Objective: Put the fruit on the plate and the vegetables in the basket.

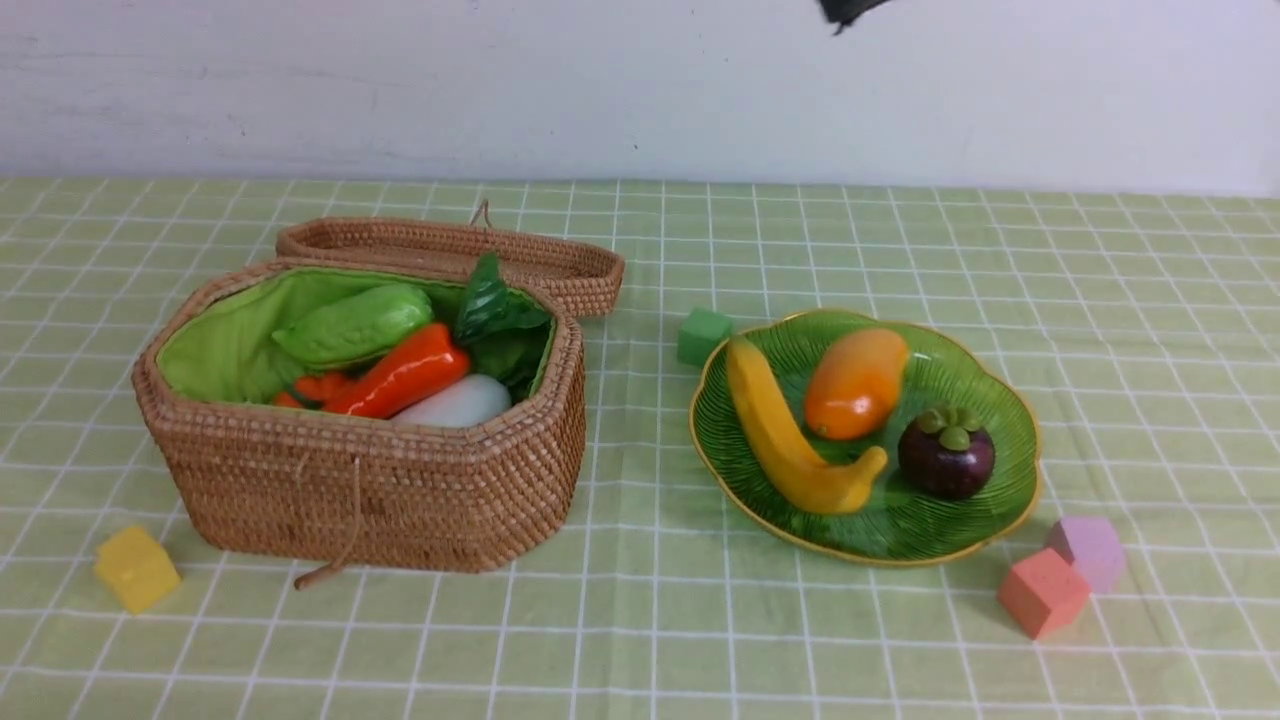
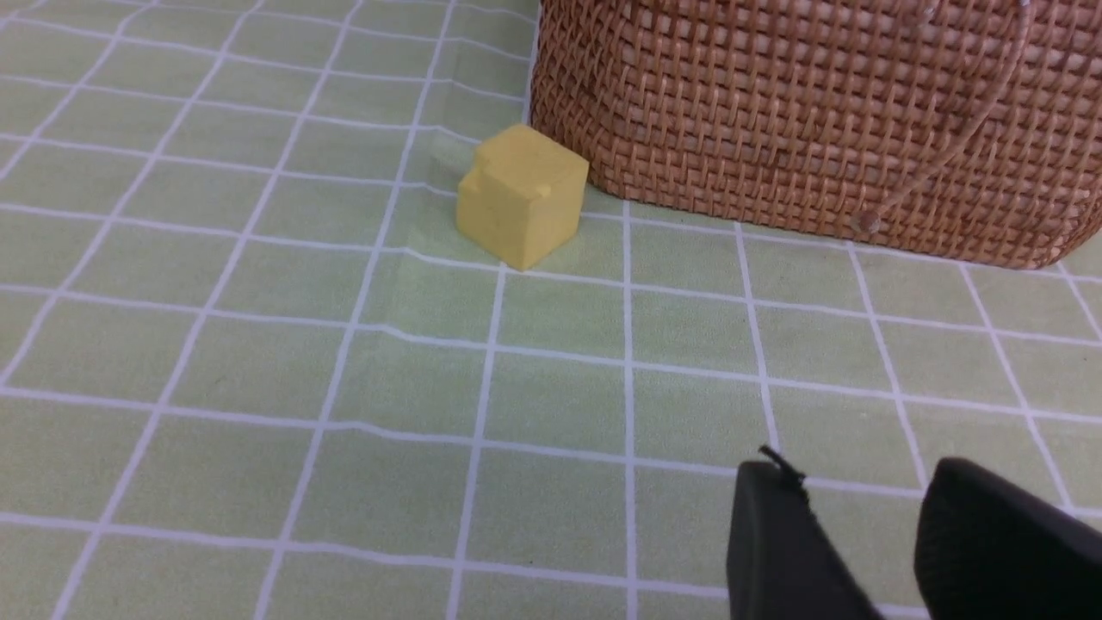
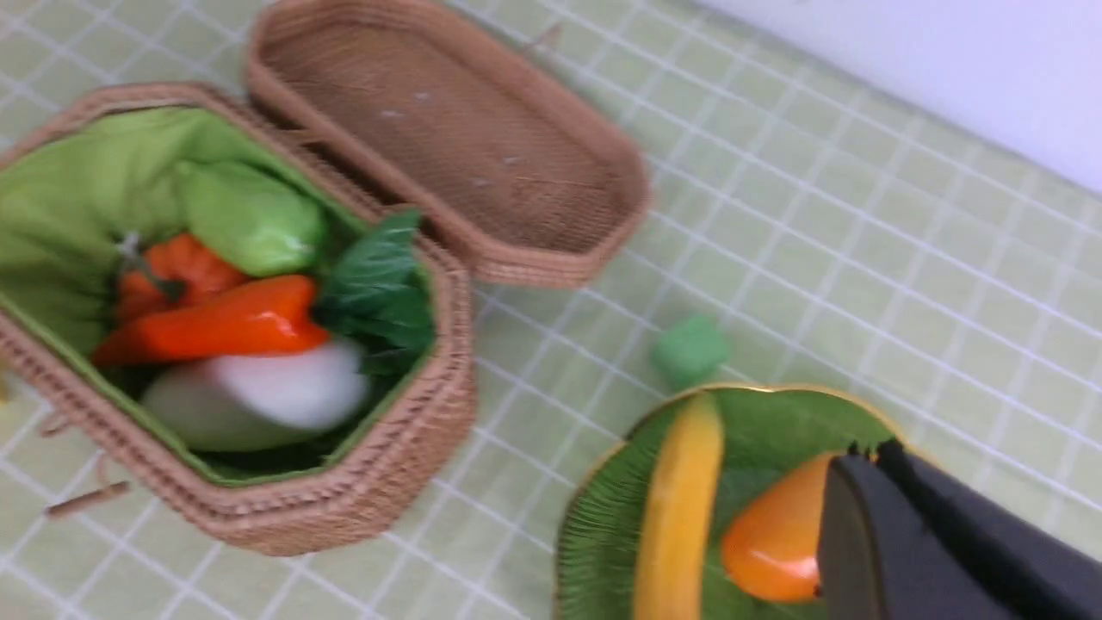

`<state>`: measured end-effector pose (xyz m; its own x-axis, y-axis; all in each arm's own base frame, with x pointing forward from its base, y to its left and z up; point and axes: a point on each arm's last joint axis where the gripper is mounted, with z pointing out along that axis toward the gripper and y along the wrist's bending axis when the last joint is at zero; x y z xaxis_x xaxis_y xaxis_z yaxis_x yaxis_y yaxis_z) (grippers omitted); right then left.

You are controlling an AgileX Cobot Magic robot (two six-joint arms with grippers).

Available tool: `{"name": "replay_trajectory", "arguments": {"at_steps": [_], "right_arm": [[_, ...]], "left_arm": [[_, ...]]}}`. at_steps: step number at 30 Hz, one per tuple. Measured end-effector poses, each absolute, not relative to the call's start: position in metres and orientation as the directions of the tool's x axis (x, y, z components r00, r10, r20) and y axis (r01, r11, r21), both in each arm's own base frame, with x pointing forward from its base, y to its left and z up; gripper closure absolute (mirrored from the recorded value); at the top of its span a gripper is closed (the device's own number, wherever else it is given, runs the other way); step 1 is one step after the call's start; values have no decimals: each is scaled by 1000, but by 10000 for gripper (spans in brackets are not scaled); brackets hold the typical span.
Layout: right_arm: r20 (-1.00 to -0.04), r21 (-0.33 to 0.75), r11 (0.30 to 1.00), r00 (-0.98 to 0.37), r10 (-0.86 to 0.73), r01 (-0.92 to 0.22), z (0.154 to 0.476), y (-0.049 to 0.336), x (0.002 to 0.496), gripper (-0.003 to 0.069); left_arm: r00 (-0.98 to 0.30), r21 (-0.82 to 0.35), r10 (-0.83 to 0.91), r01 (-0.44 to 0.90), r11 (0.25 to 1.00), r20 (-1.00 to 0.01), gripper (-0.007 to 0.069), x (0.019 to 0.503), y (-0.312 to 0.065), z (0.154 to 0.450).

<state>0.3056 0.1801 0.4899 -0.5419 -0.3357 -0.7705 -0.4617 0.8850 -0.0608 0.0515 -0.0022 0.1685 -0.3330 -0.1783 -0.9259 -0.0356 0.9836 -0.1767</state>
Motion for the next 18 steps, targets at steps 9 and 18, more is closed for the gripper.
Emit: {"name": "replay_trajectory", "arguments": {"at_steps": [9, 18], "right_arm": [[-703, -97, 911, -621, -348, -402, 472, 113, 212, 678], [-671, -47, 920, -670, -317, -389, 389, 57, 116, 678]], "left_arm": [[-333, -177, -178, -36, 984, -926, 386, 51, -2, 169], [-333, -177, -178, -36, 984, -926, 386, 51, -2, 169]]}}
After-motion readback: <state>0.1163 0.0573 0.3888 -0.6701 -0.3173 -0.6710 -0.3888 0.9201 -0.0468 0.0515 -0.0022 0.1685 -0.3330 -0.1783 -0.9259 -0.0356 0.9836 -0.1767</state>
